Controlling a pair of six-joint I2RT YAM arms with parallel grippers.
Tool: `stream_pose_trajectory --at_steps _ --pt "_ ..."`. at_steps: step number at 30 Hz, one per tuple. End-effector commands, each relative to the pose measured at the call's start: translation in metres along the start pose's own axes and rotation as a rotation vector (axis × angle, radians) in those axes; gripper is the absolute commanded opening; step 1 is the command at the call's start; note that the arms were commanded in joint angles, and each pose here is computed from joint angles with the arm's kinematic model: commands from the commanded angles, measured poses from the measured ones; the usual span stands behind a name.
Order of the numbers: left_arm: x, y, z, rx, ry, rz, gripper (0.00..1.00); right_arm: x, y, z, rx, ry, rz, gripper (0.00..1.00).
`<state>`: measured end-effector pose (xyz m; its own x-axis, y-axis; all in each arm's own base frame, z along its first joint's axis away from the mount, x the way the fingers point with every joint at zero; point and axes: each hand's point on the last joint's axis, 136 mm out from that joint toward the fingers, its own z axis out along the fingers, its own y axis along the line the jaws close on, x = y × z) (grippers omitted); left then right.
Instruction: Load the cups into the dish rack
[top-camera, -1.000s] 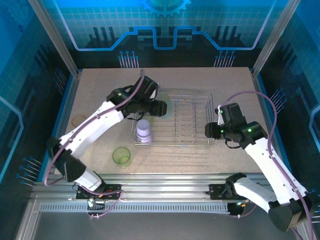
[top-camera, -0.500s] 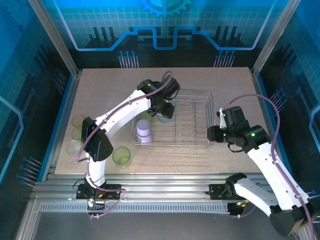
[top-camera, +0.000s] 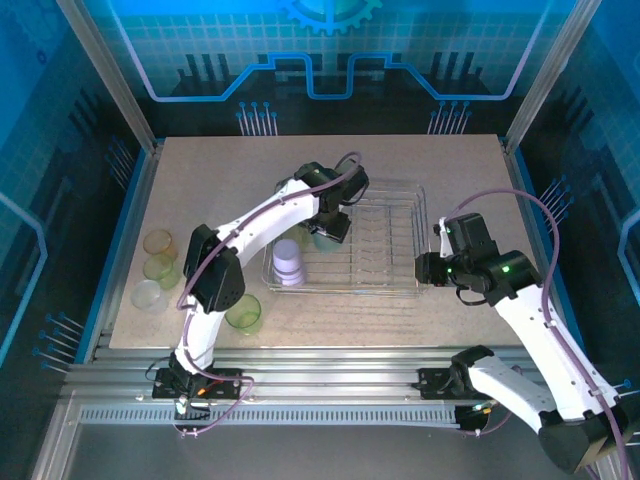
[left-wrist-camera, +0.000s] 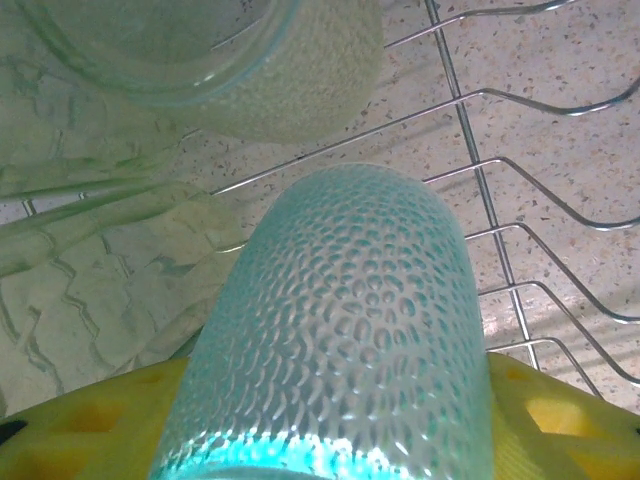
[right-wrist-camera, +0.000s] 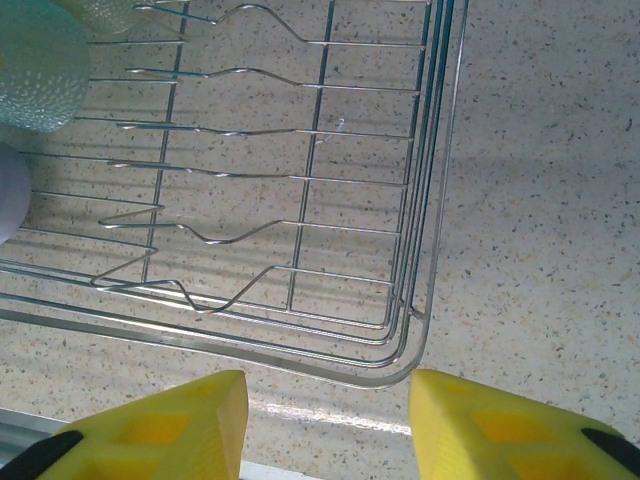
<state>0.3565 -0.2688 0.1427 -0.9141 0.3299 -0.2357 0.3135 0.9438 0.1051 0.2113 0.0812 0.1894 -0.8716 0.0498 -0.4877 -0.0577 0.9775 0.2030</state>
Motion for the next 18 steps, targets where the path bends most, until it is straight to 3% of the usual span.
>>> stream_pose_trajectory --at_steps 1,18 --pt "-0.007 -0.002 0.002 -0.023 -0.008 0.046 0.29 -0.003 -0.005 0.001 0.019 -0.012 0.009 0.46" --pt "-0.024 0.002 0.033 -0.019 0.049 0.071 0.44 -0.014 -0.005 -0.008 0.031 -0.056 -0.020 0.46"
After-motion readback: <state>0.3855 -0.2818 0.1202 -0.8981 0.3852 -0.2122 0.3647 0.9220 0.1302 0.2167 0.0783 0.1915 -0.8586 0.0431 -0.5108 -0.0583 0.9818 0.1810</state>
